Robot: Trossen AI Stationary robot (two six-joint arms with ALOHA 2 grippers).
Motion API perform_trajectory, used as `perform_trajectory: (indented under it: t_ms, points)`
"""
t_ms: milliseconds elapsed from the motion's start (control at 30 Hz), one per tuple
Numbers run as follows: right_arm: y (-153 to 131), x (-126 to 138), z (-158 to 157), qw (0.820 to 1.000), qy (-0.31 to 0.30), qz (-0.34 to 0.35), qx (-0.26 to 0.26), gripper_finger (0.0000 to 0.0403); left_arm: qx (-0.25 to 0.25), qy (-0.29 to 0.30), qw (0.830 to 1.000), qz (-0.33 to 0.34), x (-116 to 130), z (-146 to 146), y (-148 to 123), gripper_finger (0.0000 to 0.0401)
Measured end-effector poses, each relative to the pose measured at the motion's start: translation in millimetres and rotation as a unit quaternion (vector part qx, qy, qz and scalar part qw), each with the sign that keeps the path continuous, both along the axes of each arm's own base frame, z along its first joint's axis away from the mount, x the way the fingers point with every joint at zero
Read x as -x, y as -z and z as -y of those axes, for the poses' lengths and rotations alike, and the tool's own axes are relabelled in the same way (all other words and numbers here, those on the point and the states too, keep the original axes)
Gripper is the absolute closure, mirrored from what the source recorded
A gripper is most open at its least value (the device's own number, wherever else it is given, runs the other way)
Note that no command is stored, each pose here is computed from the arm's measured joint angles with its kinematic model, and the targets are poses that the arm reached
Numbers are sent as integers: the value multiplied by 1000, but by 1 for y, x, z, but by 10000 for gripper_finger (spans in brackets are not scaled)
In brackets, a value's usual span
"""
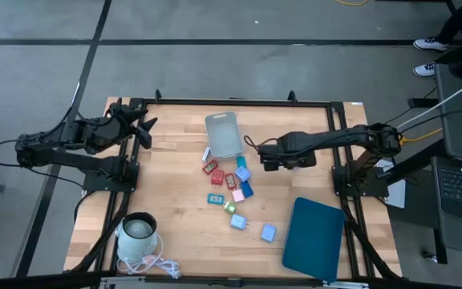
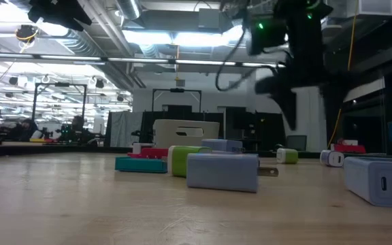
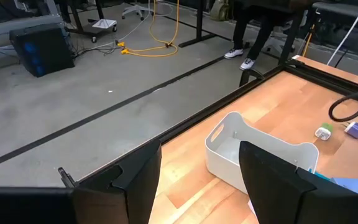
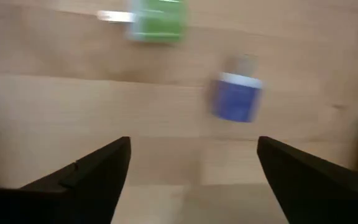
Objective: Pick & Place Office items
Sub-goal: Put the violet charger adapter into the blue bin
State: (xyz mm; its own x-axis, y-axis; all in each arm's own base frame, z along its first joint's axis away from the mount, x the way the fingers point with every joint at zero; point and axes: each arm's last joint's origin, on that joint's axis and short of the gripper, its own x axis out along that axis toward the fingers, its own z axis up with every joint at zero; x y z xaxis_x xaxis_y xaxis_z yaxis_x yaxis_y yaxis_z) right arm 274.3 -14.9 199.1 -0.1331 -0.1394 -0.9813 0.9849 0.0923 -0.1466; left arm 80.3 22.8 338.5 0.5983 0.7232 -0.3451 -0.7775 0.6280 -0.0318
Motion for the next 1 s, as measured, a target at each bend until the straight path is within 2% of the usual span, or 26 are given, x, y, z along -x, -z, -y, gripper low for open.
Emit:
perform_trajectory:
  t_ms: [167,500,700,833,1000]
  points:
    - [16,13,-1,999,24,-35,3,48,2,-1,1000,2,0,0,0,189]
    - [22,14,2,998,58,-23,27,79,6,-22,1000,-10,2,-3,2,189]
    - [41,28,2,995,88,-39,35,85,18,-28,999,-18,4,-7,4,189]
    - [52,31,1,995,97,-29,27,90,27,-34,999,-17,4,-10,4,189]
    - [62,28,2,994,102,18,28,99,27,-36,999,-28,5,-13,4,189]
